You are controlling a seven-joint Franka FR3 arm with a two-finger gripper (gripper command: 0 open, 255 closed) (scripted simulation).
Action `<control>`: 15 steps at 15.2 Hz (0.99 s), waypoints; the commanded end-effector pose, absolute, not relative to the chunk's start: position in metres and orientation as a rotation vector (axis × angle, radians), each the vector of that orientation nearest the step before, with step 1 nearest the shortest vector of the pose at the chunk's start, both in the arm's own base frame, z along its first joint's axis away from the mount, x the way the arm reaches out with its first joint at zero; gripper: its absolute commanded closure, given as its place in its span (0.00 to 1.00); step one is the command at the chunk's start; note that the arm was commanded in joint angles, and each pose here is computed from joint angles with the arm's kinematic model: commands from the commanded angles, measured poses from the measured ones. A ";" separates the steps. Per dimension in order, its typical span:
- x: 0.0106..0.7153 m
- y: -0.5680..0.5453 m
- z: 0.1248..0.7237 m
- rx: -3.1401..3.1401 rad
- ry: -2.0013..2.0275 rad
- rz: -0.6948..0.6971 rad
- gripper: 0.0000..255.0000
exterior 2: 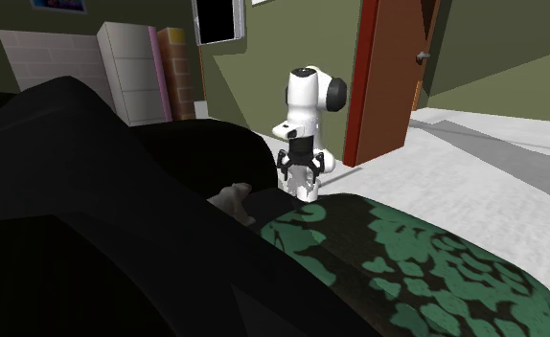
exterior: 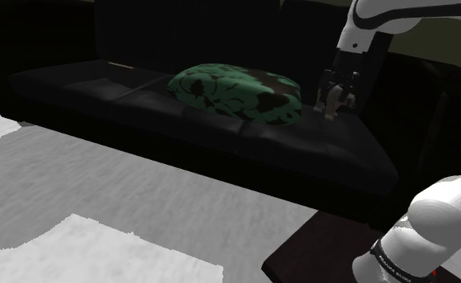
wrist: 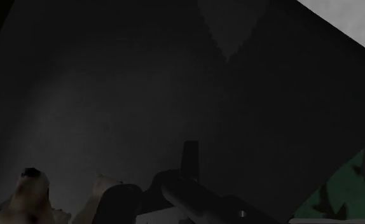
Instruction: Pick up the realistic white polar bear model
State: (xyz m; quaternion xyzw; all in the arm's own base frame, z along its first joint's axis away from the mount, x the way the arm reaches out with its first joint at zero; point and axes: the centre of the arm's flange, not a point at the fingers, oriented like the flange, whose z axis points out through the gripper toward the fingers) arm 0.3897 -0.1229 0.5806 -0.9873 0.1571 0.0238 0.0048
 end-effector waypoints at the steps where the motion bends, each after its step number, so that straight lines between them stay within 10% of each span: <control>1: 0.396 -0.147 0.583 -3.082 0.588 0.071 0.00; 15: 0.408 -0.311 0.621 -2.944 1.205 0.048 0.00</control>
